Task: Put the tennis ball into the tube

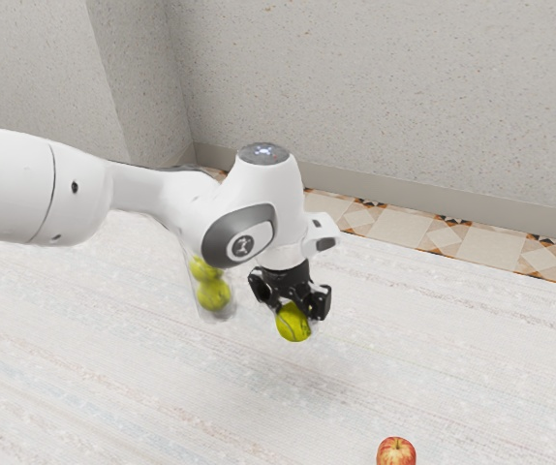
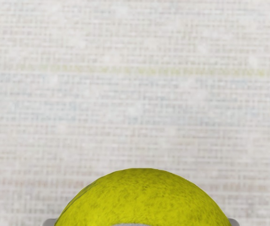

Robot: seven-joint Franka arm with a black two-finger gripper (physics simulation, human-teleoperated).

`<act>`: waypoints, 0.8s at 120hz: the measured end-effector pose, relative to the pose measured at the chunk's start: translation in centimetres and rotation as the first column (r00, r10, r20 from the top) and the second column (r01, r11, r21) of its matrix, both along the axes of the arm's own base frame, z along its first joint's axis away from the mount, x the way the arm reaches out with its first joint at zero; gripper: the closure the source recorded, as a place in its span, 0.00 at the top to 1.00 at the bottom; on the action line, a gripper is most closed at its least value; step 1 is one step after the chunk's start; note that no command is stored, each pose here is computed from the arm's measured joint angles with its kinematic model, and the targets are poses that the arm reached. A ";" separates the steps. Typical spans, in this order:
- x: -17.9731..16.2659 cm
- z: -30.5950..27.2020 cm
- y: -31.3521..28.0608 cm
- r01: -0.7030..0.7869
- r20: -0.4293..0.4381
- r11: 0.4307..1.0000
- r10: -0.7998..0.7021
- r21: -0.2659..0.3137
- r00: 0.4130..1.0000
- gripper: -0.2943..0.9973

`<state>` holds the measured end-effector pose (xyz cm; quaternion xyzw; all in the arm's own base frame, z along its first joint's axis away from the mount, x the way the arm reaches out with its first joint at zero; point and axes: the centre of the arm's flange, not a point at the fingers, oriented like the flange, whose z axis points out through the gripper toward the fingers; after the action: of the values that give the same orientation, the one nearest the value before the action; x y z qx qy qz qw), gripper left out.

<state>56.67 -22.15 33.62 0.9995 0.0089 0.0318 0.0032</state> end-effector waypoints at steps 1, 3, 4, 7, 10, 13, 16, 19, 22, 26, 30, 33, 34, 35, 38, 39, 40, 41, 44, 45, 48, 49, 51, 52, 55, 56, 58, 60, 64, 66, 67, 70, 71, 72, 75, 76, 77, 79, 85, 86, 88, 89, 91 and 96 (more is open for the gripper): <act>0.2 0.6 0.1 0.000 0.006 1.000 0.000 0.002 1.000 0.50; 0.7 1.9 0.2 0.000 0.019 1.000 0.000 0.007 1.000 0.50; 1.0 2.7 0.2 0.000 0.026 1.000 0.000 0.009 1.000 0.50; 1.7 4.6 0.3 0.000 0.043 1.000 0.000 0.016 0.999 0.50; 2.5 6.6 0.6 -0.003 0.058 1.000 0.002 0.025 0.998 0.50; 3.1 8.5 0.8 -0.004 0.073 0.999 0.002 0.038 0.997 0.50; 3.7 10.5 1.0 -0.004 0.088 0.999 0.000 0.052 0.996 0.50; 4.1 12.5 1.1 -0.005 0.100 0.998 -0.002 0.067 0.995 0.50; 4.3 14.5 1.4 -0.008 0.111 0.997 -0.001 0.080 0.994 0.50; 4.4 17.2 1.8 -0.012 0.127 0.995 -0.001 0.102 0.992 0.51; 4.3 19.4 2.4 -0.021 0.134 0.992 0.004 0.125 0.991 0.51; 4.2 20.6 3.1 -0.031 0.135 0.990 0.012 0.140 0.991 0.51; 4.2 21.0 3.4 -0.036 0.134 0.989 0.016 0.145 0.991 0.51; 4.1 21.3 3.7 -0.040 0.133 0.988 0.020 0.150 0.991 0.51; 4.0 22.3 4.5 -0.053 0.130 0.985 0.032 0.163 0.991 0.51; 4.0 22.5 4.8 -0.058 0.128 0.984 0.036 0.167 0.991 0.51; 3.9 22.8 5.1 -0.062 0.127 0.983 0.040 0.171 0.991 0.51; 3.8 23.1 5.4 -0.067 0.126 0.982 0.045 0.175 0.991 0.51; 3.7 23.7 6.5 -0.084 0.119 0.979 0.062 0.185 0.991 0.51; 3.7 23.8 6.9 -0.090 0.116 0.978 0.068 0.189 0.991 0.51; 3.7 24.2 8.2 -0.107 0.107 0.975 0.088 0.197 0.990 0.51; 3.7 24.3 8.6 -0.114 0.103 0.973 0.095 0.199 0.990 0.51; 3.7 24.4 9.6 -0.128 0.096 0.971 0.110 0.203 0.989 0.51; 3.8 24.6 10.2 -0.135 0.094 0.969 0.118 0.205 0.989 0.51; 3.9 24.9 11.9 -0.159 0.086 0.965 0.143 0.209 0.986 0.51; 3.9 25.0 12.4 -0.167 0.083 0.964 0.153 0.208 0.985 0.51; 4.1 25.2 13.6 -0.184 0.077 0.961 0.171 0.208 0.982 0.51; 4.2 25.2 14.7 -0.198 0.069 0.958 0.188 0.209 0.980 0.51; 4.5 24.9 16.6 -0.220 0.049 0.952 0.214 0.212 0.976 0.51; 4.6 24.6 17.3 -0.227 0.038 0.950 0.224 0.213 0.974 0.51; 4.6 24.5 17.6 -0.230 0.033 0.950 0.228 0.213 0.973 0.51; 5.0 24.1 18.4 -0.237 0.019 0.948 0.239 0.213 0.971 0.51; 5.2 23.9 18.6 -0.239 0.014 0.948 0.241 0.212 0.970 0.51; 5.3 23.8 18.8 -0.240 0.009 0.947 0.244 0.212 0.970 0.51; 5.8 23.2 19.3 -0.242 -0.006 0.947 0.248 0.210 0.969 0.51; 6.0 22.9 19.4 -0.242 -0.012 0.948 0.249 0.209 0.968 0.51; 6.1 22.7 19.5 -0.241 -0.017 0.948 0.250 0.209 0.968 0.51; 6.4 22.2 19.7 -0.241 -0.028 0.948 0.252 0.209 0.967 0.51; 6.9 21.0 20.5 -0.241 -0.057 0.949 0.257 0.206 0.965 0.51; 7.0 20.9 20.6 -0.241 -0.061 0.949 0.258 0.205 0.964 0.51; 7.1 20.6 20.9 -0.242 -0.069 0.949 0.260 0.204 0.963 0.51; 7.1 20.4 21.0 -0.242 -0.072 0.949 0.261 0.204 0.963 0.51; 7.2 20.2 21.3 -0.241 -0.078 0.949 0.261 0.203 0.962 0.51; 7.4 19.7 21.7 -0.238 -0.092 0.950 0.260 0.201 0.961 0.51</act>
<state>64.04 -0.49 53.28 0.9862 0.1323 -0.0260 -0.0958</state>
